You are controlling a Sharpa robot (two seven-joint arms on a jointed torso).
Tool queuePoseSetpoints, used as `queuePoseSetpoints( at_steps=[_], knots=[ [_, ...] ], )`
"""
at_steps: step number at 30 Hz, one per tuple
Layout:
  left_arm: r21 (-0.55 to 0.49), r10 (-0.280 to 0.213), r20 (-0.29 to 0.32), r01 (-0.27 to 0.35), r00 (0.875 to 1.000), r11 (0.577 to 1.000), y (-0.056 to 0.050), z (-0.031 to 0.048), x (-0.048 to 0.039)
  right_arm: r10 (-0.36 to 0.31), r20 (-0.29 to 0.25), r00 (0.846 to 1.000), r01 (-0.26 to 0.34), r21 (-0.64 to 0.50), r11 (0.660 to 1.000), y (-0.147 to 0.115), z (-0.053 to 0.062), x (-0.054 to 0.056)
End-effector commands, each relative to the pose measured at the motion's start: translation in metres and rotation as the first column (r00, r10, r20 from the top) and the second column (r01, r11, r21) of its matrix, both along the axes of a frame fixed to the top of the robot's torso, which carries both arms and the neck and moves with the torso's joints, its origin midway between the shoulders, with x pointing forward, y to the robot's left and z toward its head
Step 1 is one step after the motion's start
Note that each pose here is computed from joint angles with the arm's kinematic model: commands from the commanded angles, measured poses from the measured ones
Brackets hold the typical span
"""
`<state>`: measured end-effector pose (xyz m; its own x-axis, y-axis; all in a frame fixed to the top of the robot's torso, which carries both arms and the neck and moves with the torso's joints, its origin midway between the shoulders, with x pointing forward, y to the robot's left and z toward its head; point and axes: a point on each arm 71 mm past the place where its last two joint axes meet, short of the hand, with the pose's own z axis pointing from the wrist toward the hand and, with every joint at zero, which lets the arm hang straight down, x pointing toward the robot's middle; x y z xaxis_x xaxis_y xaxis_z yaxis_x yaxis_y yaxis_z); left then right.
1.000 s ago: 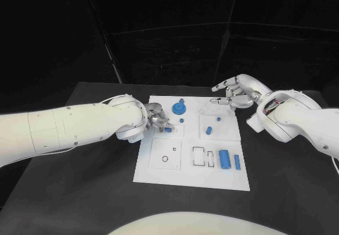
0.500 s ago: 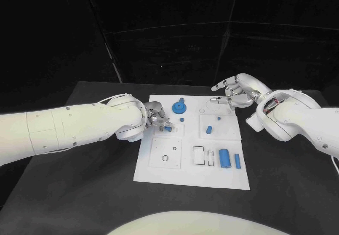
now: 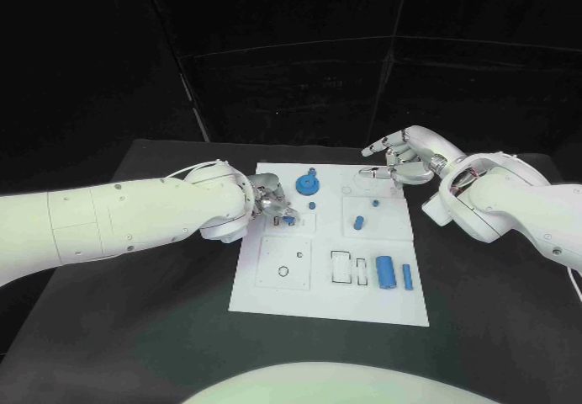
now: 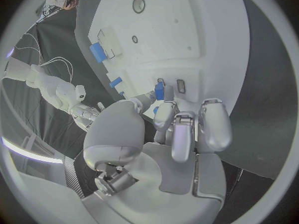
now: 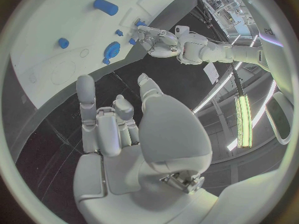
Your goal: Assemble the parts on the task board
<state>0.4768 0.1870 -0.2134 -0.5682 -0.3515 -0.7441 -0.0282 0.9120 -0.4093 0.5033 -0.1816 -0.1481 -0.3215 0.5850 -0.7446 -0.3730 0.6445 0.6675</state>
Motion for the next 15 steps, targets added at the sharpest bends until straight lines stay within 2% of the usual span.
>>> queuePoseSetpoints(
  at_steps=[1, 15],
  knots=[
    [0.018, -0.029, 0.007, 0.029, 1.0, 0.999, -0.0018, 0.0004, 0.0005, 0.014, 0.004, 1.0, -0.014, -0.004, 1.0, 0.0014, 0.0011, -0.0002],
    [0.043, -0.047, -0.025, 0.048, 0.999, 0.998, -0.0034, -0.002, 0.0, 0.021, 0.004, 1.0, -0.021, -0.009, 1.0, 0.0026, 0.0007, 0.0]
  ],
)
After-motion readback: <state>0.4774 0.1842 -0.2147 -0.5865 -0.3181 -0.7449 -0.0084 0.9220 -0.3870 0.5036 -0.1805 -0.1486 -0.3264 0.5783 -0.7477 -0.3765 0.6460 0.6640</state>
